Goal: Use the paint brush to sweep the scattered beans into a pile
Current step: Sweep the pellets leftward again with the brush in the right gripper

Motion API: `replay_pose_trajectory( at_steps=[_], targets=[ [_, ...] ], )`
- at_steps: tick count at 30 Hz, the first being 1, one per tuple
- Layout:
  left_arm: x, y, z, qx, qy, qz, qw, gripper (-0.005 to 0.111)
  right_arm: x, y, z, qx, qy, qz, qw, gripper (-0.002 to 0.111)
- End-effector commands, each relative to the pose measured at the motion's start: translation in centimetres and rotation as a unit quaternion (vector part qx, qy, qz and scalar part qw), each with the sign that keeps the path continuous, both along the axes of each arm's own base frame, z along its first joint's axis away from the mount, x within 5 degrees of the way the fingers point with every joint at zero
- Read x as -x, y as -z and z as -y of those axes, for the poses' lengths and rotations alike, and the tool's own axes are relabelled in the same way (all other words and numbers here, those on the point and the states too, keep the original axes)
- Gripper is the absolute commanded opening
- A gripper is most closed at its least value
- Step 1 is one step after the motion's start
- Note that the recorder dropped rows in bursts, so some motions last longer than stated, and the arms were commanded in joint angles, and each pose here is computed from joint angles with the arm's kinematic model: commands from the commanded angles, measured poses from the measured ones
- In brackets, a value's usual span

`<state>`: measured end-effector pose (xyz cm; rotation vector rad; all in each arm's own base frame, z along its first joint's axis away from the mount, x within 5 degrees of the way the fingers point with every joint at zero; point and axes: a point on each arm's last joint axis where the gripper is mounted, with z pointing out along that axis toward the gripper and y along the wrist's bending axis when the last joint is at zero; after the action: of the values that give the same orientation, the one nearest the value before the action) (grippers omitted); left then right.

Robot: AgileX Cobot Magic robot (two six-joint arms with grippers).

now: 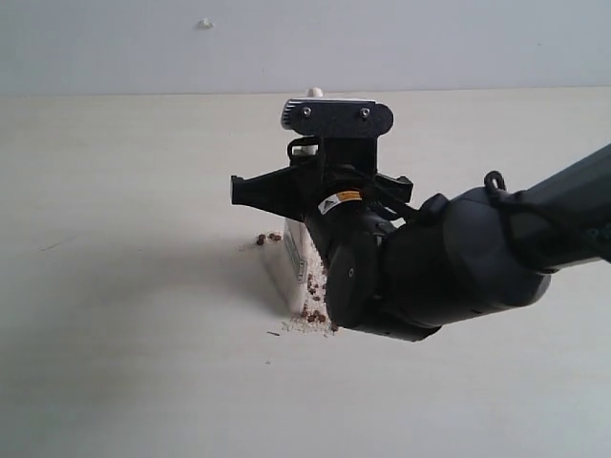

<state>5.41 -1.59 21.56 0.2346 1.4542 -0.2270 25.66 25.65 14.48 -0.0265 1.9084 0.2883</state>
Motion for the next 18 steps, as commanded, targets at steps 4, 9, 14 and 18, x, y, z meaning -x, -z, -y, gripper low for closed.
replay_pose_trajectory(
  at_steps=[4, 9, 14, 18],
  targets=[
    [0.0, 0.1, 0.0, 0.002, -0.001, 0.001, 1.000, 0.000, 0.6, -2.7, -0.7, -0.048, -0.056, 0.005, 0.997, 0.000],
    [0.0, 0.1, 0.0, 0.002, -0.001, 0.001, 1.000, 0.000, 0.9, -3.9, -1.6, -0.129, -0.093, 0.021, 0.987, 0.000],
    [0.0, 0.1, 0.0, 0.002, -0.001, 0.001, 1.000, 0.000, -0.3, -2.2, -2.3, -0.138, -0.062, 0.036, 0.988, 0.000],
    [0.0, 0.1, 0.0, 0.001, -0.001, 0.001, 1.000, 0.000, -2.0, -0.9, -4.9, -0.136, -0.070, 0.029, 0.988, 0.000]
  ],
)
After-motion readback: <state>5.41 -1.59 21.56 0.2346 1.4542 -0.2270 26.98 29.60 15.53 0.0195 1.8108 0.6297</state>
